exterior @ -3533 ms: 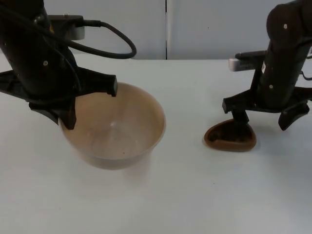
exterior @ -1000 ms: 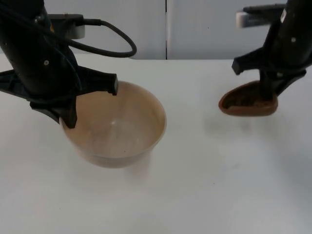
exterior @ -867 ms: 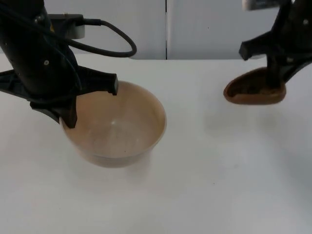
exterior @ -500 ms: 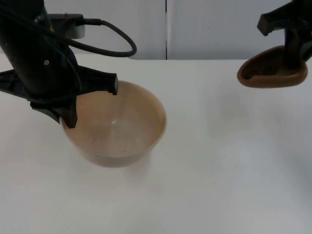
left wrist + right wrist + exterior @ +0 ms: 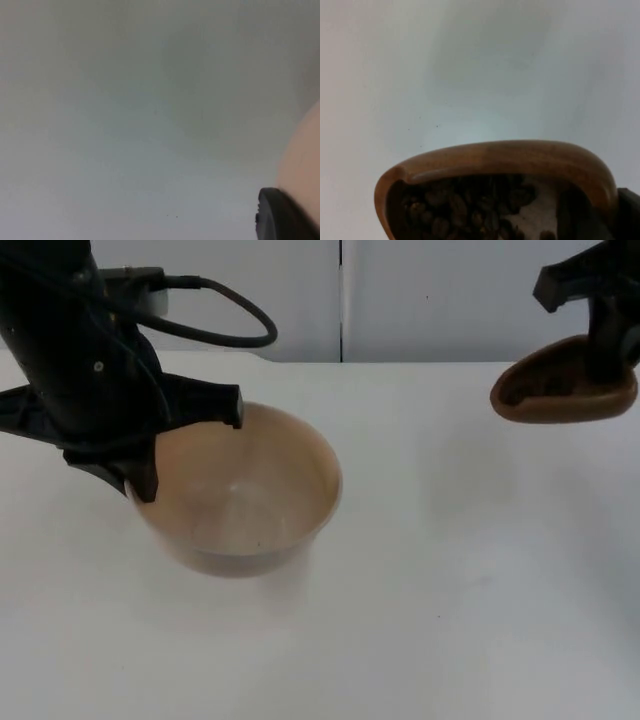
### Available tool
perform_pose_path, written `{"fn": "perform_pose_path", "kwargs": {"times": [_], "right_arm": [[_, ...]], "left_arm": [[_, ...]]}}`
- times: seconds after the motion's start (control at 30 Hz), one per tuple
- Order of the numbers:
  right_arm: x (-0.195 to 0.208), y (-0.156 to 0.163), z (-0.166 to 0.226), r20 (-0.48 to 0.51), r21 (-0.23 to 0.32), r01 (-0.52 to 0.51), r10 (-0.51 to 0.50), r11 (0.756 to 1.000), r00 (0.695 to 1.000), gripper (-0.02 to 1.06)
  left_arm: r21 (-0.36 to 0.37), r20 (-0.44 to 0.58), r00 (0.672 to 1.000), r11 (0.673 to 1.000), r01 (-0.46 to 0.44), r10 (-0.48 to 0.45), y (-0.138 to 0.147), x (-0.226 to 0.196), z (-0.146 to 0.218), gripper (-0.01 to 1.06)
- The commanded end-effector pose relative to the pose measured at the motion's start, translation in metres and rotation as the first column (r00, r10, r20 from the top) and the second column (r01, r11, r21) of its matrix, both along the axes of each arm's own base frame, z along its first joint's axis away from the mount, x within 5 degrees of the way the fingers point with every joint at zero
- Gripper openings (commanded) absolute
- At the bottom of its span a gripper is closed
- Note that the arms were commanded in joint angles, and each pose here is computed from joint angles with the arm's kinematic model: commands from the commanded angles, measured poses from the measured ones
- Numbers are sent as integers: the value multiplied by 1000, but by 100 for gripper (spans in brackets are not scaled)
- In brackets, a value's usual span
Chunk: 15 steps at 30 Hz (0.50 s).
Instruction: Pick up the bowl with the left hand and pour the coffee beans from the cup into the bowl with the right hand.
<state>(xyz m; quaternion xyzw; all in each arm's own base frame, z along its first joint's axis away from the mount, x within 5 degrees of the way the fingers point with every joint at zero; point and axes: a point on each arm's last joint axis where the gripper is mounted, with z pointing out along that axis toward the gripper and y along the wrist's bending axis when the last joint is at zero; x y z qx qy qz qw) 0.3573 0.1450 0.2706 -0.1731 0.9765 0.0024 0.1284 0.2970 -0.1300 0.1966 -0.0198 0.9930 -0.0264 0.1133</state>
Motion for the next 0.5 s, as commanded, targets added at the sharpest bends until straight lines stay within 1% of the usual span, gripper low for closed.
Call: {"fn": "perform_pose_path", "kwargs": {"times": [0.0,0.17,0.2,0.3,0.43,0.47], "right_arm": [[-4,5,5,9,12,-25,24,1000,1000,0],[-7,17,6,36,19,-60,59,998,998,0],[-9,25,7,51,25,-81,80,996,996,0],[-11,33,9,67,31,-102,99,994,993,0],[-11,51,24,112,49,-145,138,988,984,0],[-11,51,24,112,49,-145,138,988,984,0]], "left_arm": [[-12,12,1000,1000,-27,27,-1,0,3,0],[-17,12,998,998,-56,57,-1,0,3,0],[-18,12,998,998,-60,61,-1,0,3,0],[-19,14,998,998,-60,61,-1,0,3,0],[-29,16,998,997,-64,65,-2,1,3,0],[-29,16,998,997,-64,65,-2,1,3,0]]}}
